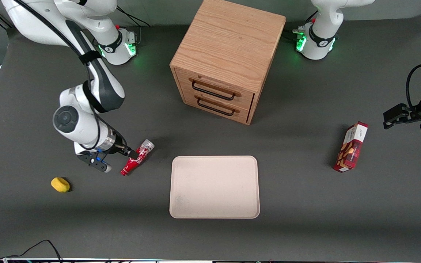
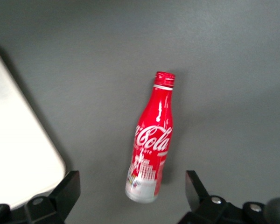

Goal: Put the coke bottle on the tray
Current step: 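Move the right gripper down over the red Coca-Cola bottle, then close the right gripper around the bottle's body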

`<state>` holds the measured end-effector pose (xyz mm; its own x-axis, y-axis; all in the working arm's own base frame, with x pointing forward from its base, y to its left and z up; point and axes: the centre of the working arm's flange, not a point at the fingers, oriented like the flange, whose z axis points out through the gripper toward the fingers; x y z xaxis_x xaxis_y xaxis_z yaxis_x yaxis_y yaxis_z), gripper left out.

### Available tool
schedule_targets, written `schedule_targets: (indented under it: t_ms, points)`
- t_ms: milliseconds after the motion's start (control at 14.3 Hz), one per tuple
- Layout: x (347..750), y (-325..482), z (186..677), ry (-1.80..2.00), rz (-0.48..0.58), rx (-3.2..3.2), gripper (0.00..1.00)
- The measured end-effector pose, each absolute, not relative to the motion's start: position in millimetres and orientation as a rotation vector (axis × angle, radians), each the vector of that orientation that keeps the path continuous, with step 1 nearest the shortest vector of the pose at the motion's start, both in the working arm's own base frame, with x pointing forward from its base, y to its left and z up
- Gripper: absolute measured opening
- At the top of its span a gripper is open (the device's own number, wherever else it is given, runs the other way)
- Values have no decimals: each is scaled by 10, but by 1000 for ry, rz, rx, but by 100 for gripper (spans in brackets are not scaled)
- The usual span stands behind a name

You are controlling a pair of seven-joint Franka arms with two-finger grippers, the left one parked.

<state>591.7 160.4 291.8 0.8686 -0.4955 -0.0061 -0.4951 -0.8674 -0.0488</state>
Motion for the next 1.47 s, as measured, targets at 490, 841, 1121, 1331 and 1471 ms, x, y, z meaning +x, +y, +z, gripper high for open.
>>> schedule_targets:
  t_ms: [490,841,1121,1331,1471]
  points:
    - [5743,1646,2008,993,-81,-3025,100]
    - [5741,1664,1826,1027,-68,-3005,100]
    - [5762,1668,1844,1030,-75,-3001,73]
    - [5768,1672,1852,1031,-77,-3000,56]
    - [5769,1672,1853,1031,-77,-2999,56]
